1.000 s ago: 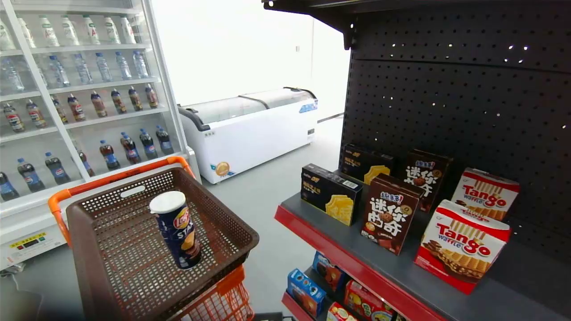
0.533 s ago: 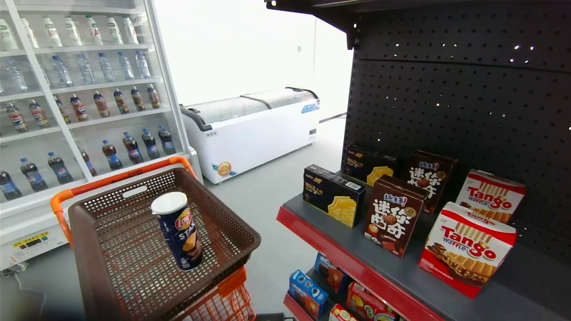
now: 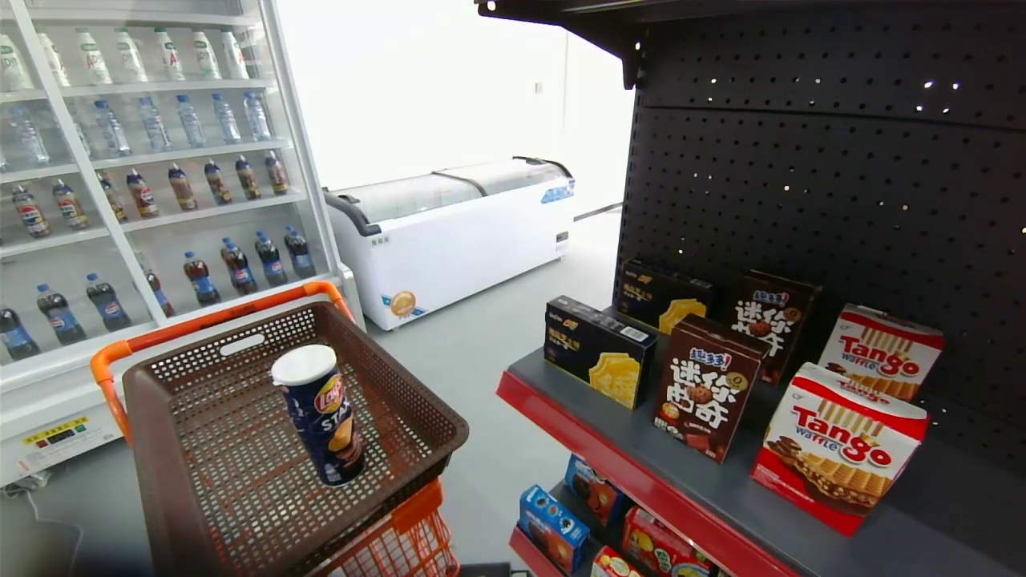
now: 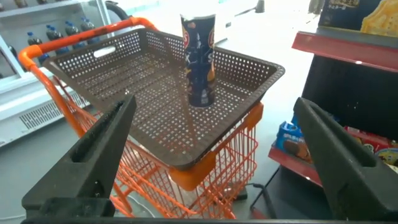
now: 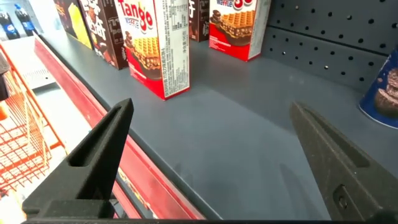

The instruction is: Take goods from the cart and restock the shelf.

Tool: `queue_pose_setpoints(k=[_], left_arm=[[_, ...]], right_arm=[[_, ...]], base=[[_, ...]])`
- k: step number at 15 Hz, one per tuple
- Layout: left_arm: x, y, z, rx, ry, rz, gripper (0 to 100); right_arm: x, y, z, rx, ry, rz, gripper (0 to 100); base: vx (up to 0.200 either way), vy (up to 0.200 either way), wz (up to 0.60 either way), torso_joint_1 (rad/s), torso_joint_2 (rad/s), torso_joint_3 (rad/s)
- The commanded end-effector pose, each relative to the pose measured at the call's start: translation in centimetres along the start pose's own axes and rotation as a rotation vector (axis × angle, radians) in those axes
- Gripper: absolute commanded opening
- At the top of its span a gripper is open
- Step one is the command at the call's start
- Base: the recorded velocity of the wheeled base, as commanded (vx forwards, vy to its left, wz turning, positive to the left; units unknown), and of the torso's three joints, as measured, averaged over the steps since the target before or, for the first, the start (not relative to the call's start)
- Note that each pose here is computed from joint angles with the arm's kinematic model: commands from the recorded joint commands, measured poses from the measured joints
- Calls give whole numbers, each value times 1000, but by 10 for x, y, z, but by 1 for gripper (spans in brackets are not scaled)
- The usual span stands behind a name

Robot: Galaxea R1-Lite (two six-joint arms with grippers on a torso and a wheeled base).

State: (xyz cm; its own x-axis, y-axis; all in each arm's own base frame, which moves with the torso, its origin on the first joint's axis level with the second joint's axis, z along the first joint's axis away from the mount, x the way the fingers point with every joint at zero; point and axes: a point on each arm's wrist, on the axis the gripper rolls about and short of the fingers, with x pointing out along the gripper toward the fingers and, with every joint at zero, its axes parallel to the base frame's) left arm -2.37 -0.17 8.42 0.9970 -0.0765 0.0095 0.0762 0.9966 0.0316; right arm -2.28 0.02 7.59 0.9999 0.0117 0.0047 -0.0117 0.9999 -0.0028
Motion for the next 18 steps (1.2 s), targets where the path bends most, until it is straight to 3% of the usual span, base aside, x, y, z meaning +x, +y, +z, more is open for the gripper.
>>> queue_pose_setpoints(k=[1, 2, 4, 5, 6, 8, 9, 11, 15, 18], left_arm=[[13, 2, 40, 19, 78, -39, 100], [34, 4, 60, -2, 164, -50, 100], [62, 9, 78, -38, 275, -7, 100], [77, 12, 80, -63, 338, -32, 100], [87, 15, 80, -64, 379, -39, 100], [106, 21, 80, -31, 442, -28, 100], [108, 22, 80, -30, 446, -24, 100], [142, 34, 83, -51, 516, 1, 100], [196, 49, 80, -54, 528, -1, 100], [235, 58, 60, -47, 523, -7, 100]], right_arm=[[0, 0, 0, 0, 0, 1, 100], [0, 0, 0, 0, 0, 1, 100], [0, 0, 0, 0, 0, 1, 100], [0, 0, 0, 0, 0, 1, 100], [0, 0, 0, 0, 0, 1, 100], [0, 0, 0, 0, 0, 1, 100], [0, 0, 0, 0, 0, 1, 100], [0, 0, 0, 0, 0, 1, 100], [0, 0, 0, 0, 0, 1, 100], [0, 0, 0, 0, 0, 1, 100]], base=[[0, 0, 0, 0, 0, 0], [0, 0, 0, 0, 0, 0], [0, 0, 0, 0, 0, 0], [0, 0, 0, 0, 0, 0], [0, 0, 0, 0, 0, 0], [0, 0, 0, 0, 0, 0], [0, 0, 0, 0, 0, 0], [0, 0, 0, 0, 0, 0], [0, 0, 0, 0, 0, 0], [0, 0, 0, 0, 0, 0]])
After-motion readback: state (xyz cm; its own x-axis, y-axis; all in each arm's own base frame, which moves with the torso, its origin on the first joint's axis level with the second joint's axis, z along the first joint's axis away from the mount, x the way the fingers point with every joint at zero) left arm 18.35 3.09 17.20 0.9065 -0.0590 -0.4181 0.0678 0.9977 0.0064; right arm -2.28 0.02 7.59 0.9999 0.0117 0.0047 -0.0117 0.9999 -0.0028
